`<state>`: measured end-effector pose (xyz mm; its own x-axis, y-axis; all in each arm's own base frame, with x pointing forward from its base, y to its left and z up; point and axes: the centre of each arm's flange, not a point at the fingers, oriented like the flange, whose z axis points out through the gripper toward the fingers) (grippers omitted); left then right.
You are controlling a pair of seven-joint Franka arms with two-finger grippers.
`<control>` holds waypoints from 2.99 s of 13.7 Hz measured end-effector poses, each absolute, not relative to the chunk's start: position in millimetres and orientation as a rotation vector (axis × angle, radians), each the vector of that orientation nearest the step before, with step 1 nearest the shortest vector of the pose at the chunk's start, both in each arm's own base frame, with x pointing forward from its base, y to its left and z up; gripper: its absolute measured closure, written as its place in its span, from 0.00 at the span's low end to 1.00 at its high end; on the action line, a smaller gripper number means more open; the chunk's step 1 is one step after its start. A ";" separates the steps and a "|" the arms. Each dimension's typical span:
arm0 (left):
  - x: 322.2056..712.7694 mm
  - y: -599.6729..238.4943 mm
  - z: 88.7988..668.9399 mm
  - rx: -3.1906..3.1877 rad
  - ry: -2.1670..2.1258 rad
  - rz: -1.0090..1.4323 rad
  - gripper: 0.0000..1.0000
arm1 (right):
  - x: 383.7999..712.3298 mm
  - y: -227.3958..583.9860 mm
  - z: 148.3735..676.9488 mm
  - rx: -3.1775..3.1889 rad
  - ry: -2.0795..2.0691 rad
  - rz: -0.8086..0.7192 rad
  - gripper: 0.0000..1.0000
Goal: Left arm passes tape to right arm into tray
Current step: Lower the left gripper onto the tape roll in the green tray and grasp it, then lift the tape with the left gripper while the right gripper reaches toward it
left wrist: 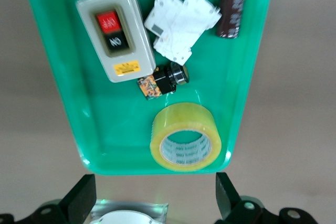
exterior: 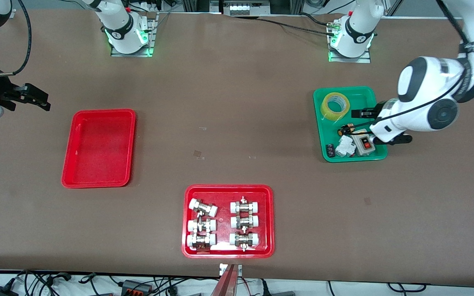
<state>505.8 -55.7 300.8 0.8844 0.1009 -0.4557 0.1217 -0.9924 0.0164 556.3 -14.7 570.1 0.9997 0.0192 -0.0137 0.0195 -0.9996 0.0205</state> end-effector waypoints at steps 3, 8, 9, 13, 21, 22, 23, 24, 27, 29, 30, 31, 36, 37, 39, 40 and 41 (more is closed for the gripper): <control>462.4 -47.3 234.3 2.979 0.249 -0.783 0.00 | 556.8 -14.2 569.7 3.121 0.032 -0.021 0.00; 440.7 -37.6 191.3 2.936 0.299 -0.893 0.00 | 557.9 -9.9 575.6 3.120 0.044 -0.002 0.00; 436.4 -37.7 183.8 2.937 0.304 -0.888 0.00 | 557.9 -9.8 575.5 3.120 0.044 -0.002 0.00; 423.7 -42.2 168.5 2.925 0.315 -0.895 0.21 | 558.1 -9.8 575.1 3.120 0.044 -0.003 0.00; 431.4 -48.4 179.1 2.893 0.317 -0.929 0.77 | 561.6 -16.6 562.9 3.122 0.024 -0.050 0.00; 437.4 -48.8 185.7 2.887 0.312 -0.940 0.77 | 561.8 -16.6 563.2 3.122 0.024 -0.047 0.00; 446.5 -48.8 196.5 2.877 0.303 -0.955 0.77 | 562.5 -16.8 563.5 3.122 0.024 -0.038 0.00; 460.3 -48.4 213.9 2.865 0.291 -0.971 0.77 | 562.9 -16.8 563.7 3.122 0.024 -0.034 0.00; 518.4 -42.5 298.5 2.843 0.249 -0.945 0.77 | 563.2 -16.6 559.2 3.122 0.024 -0.055 0.00; 545.4 -46.9 358.9 2.847 0.193 -0.893 0.77 | 563.1 -14.8 544.6 3.129 0.026 -0.137 0.00; 554.5 -57.5 389.5 2.850 0.144 -0.868 0.77 | 563.3 -11.1 535.9 3.139 0.032 -0.188 0.00; 559.3 -77.0 418.8 2.843 0.076 -0.849 0.77 | 562.2 -4.5 528.3 3.153 0.046 -0.247 0.00; 532.1 -250.6 504.1 2.570 -0.135 -0.777 0.77 | 558.4 79.6 503.9 3.298 0.211 -0.428 0.00; 527.0 -280.8 511.8 2.508 -0.121 -0.746 0.77 | 561.0 101.3 495.5 3.322 0.250 -0.436 0.00; 525.7 -324.7 514.1 2.401 -0.044 -0.702 0.77 | 566.2 135.2 480.7 3.431 0.273 -0.466 0.00; 529.0 -339.5 510.6 2.351 0.015 -0.691 0.77 | 568.5 146.6 478.3 3.507 0.262 -0.485 0.00; 534.1 -351.0 506.0 2.293 0.078 -0.685 0.77 | 570.5 155.1 480.9 3.579 0.256 -0.493 0.00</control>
<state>534.1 -351.0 506.0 0.8562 -0.1401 -0.4972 0.2485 -0.7320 0.6343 570.5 155.1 480.9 0.9556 0.1946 -0.2214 0.0688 -0.8775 -0.4747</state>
